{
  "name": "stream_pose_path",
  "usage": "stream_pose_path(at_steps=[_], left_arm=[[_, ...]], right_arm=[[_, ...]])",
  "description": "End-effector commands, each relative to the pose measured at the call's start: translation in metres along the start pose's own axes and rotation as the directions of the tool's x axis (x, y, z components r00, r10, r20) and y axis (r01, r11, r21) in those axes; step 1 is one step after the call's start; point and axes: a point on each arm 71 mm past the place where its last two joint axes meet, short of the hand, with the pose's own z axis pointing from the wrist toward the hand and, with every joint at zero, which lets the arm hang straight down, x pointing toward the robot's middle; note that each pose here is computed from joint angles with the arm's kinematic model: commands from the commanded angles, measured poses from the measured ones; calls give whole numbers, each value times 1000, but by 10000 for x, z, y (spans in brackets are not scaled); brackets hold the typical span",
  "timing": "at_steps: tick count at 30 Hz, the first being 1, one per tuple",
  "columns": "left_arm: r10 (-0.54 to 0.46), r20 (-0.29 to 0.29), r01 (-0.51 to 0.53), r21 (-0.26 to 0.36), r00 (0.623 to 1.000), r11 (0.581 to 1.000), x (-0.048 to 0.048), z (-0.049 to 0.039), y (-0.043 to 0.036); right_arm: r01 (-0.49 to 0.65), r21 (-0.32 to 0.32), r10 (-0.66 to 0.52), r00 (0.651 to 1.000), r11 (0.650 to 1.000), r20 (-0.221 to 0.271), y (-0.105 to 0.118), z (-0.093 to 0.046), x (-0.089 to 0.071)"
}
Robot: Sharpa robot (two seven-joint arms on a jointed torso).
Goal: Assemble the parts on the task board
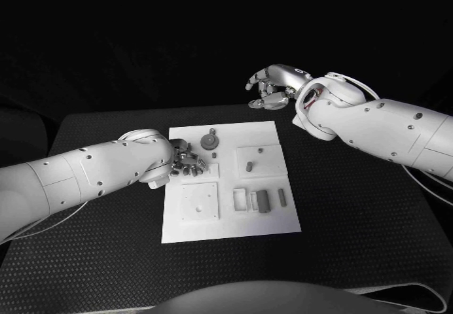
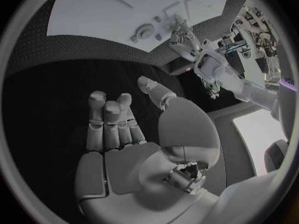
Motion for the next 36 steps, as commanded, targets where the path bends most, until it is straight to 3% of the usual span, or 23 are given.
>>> stream_pose_path(at_steps=[1,17,29,36], left_arm=[[-12,-5,12,15,1000,1000,8,-2,-18],[-20,-8,20,21,1000,1000,17,-5,-34],[-64,-6,64,25,998,998,-32,-80,75],[-151,-1,151,65,989,986,-303,-171,14]], right_arm=[[1,-6,-1,1000,1000,-7,7,1,6],[2,-4,-2,1000,1000,-9,2,1,6],[4,10,-4,1000,1000,-9,-53,-4,-1],[5,22,-5,1000,1000,-8,-96,1,-2]])
